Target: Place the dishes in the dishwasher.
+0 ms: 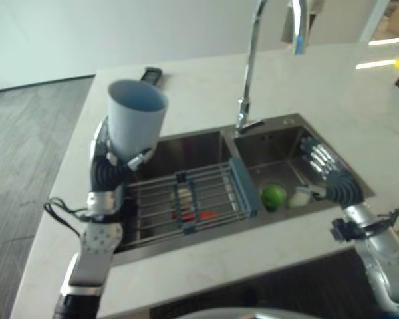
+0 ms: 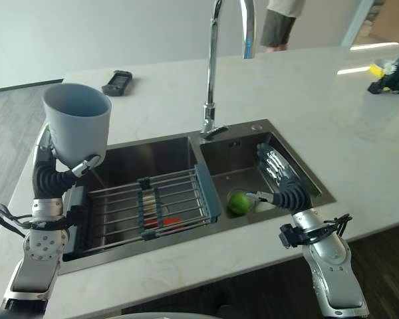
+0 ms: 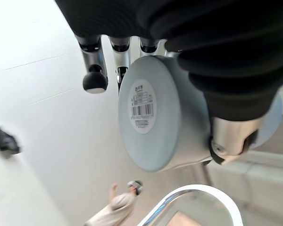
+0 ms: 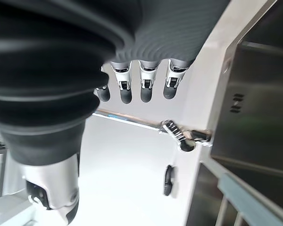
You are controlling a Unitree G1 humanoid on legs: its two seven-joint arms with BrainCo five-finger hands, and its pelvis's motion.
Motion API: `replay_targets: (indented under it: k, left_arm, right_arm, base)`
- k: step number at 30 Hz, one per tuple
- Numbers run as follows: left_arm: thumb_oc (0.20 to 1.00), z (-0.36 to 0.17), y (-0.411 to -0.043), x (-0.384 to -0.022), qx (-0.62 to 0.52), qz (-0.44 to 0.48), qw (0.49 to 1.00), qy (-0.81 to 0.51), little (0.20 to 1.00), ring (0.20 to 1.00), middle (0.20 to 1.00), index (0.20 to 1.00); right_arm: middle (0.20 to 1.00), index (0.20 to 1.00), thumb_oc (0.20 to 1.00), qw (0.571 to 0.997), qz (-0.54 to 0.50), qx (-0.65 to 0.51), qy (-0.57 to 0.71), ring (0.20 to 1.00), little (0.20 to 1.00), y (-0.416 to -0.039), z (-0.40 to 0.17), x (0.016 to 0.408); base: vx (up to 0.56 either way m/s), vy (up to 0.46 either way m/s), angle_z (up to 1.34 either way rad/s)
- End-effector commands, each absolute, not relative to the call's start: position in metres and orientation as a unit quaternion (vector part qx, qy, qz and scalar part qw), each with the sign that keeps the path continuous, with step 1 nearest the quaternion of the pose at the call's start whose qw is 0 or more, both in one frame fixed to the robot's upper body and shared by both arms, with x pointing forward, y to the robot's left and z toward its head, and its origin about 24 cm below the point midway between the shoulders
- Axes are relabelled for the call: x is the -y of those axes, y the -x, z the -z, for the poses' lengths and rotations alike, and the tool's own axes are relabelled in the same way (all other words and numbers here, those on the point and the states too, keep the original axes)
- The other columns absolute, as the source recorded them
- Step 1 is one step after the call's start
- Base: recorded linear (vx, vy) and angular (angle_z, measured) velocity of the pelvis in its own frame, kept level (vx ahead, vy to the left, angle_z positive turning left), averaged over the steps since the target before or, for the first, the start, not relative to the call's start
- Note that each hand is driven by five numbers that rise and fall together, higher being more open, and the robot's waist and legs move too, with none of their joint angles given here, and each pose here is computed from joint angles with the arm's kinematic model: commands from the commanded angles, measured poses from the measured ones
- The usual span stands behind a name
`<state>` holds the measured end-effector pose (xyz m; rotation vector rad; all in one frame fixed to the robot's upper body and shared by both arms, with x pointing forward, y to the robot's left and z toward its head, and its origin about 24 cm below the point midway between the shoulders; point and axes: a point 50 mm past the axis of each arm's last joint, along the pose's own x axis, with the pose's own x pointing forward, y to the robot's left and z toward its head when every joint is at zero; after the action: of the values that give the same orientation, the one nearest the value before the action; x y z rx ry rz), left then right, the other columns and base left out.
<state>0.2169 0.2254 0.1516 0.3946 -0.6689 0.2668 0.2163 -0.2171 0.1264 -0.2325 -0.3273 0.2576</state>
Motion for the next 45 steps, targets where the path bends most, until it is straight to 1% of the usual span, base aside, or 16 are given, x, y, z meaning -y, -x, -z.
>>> replay_targets:
  k: [1,4,7,9,10,15,17,18,20,26,29,30,33,35,41,45]
  left_arm:
    - [0.2,-0.183,-0.211,-0.232,0.418,-0.127,0.887,-0.149,0.2,0.2,0.2,0.2]
    - [0.2,-0.185,-0.195,-0.236,0.431,-0.131,0.883,-0.131,0.2,0.2,0.2,0.2]
    - [0.2,-0.188,-0.183,-0.237,0.45,-0.127,0.879,-0.095,0.2,0.2,0.2,0.2]
    - [0.2,-0.191,-0.18,-0.237,0.465,-0.123,0.874,-0.073,0.2,0.2,0.2,0.2]
    - [0.2,-0.195,-0.18,-0.233,0.49,-0.104,0.864,-0.044,0.2,0.2,0.2,0.2]
    - [0.2,-0.205,-0.184,-0.221,0.54,-0.05,0.84,-0.025,0.2,0.2,0.2,0.2]
    - [0.2,-0.208,-0.187,-0.219,0.547,-0.035,0.836,-0.013,0.2,0.2,0.2,0.2]
    - [0.2,-0.208,-0.188,-0.217,0.551,-0.013,0.834,-0.008,0.2,0.2,0.2,0.2]
    - [0.2,-0.21,-0.187,-0.216,0.552,-0.008,0.833,-0.007,0.2,0.2,0.2,0.2]
    - [0.2,-0.212,-0.185,-0.217,0.534,0.014,0.845,0.015,0.2,0.2,0.2,0.2]
    - [0.2,-0.212,-0.194,-0.211,0.526,0.018,0.85,0.022,0.2,0.2,0.2,0.2]
    - [0.2,-0.212,-0.199,-0.205,0.518,0.036,0.854,0.031,0.2,0.2,0.2,0.2]
    - [0.2,-0.211,-0.208,-0.192,0.515,0.03,0.856,0.029,0.2,0.2,0.2,0.2]
    - [0.2,-0.211,-0.209,-0.189,0.52,0.017,0.853,0.028,0.2,0.2,0.2,0.2]
    - [0.2,-0.209,-0.195,-0.211,0.525,-0.038,0.85,0.022,0.2,0.2,0.2,0.2]
    - [0.2,-0.209,-0.194,-0.212,0.521,-0.055,0.852,0.0,0.2,0.2,0.2,0.2]
  right_arm:
    - [1.0,1.0,1.0,0.945,-0.122,0.288,0.101,1.0,1.0,-0.212,-0.166,0.21]
    - [1.0,1.0,1.0,0.941,-0.118,0.307,0.086,1.0,1.0,-0.202,-0.171,0.212]
    - [1.0,1.0,1.0,0.932,-0.12,0.324,0.105,1.0,1.0,-0.199,-0.18,0.214]
    - [1.0,1.0,1.0,0.926,-0.115,0.34,0.117,1.0,1.0,-0.202,-0.188,0.212]
    - [1.0,1.0,1.0,0.917,-0.104,0.364,0.122,1.0,1.0,-0.207,-0.196,0.213]
    - [1.0,1.0,1.0,0.914,-0.052,0.379,0.134,1.0,1.0,-0.203,-0.188,0.225]
    - [1.0,1.0,1.0,0.914,-0.029,0.382,0.136,1.0,1.0,-0.203,-0.189,0.233]
    - [1.0,1.0,1.0,0.911,0.001,0.395,0.121,1.0,1.0,-0.203,-0.195,0.243]
    - [1.0,1.0,1.0,0.909,0.005,0.401,0.112,1.0,1.0,-0.204,-0.197,0.245]
    - [1.0,1.0,1.0,0.911,-0.002,0.4,0.101,1.0,1.0,-0.196,-0.184,0.226]
    - [1.0,1.0,1.0,0.911,-0.01,0.4,0.099,1.0,1.0,-0.197,-0.183,0.224]
    - [1.0,1.0,1.0,0.912,0.006,0.398,0.1,1.0,1.0,-0.199,-0.185,0.228]
    - [1.0,1.0,1.0,0.91,-0.011,0.403,0.096,1.0,1.0,-0.204,-0.194,0.226]
    - [1.0,1.0,1.0,0.909,-0.026,0.406,0.092,1.0,1.0,-0.208,-0.193,0.219]
    - [1.0,1.0,1.0,0.902,-0.077,0.42,0.069,1.0,1.0,-0.216,-0.199,0.199]
    - [1.0,1.0,1.0,0.903,-0.096,0.415,0.059,1.0,1.0,-0.219,-0.2,0.193]
  base:
    - [0.05,-0.231,0.26]
    - [0.05,-0.213,0.33]
    - [-0.09,-0.117,0.47]
    - [-0.4,-0.055,0.61]
    - [-0.6,-0.033,0.9]
    - [-0.48,0.096,1.58]
    - [-0.35,0.377,2.26]
    - [-0.49,0.563,2.57]
    - [-0.39,0.599,2.83]
    - [-0.25,0.562,1.26]
    - [-0.07,0.375,1.54]
    - [-0.02,0.278,2.55]
    - [-0.03,0.199,2.59]
    - [-0.05,0.017,0.87]
    - [-0.07,-0.133,0.37]
    - [-0.05,-0.099,-0.18]
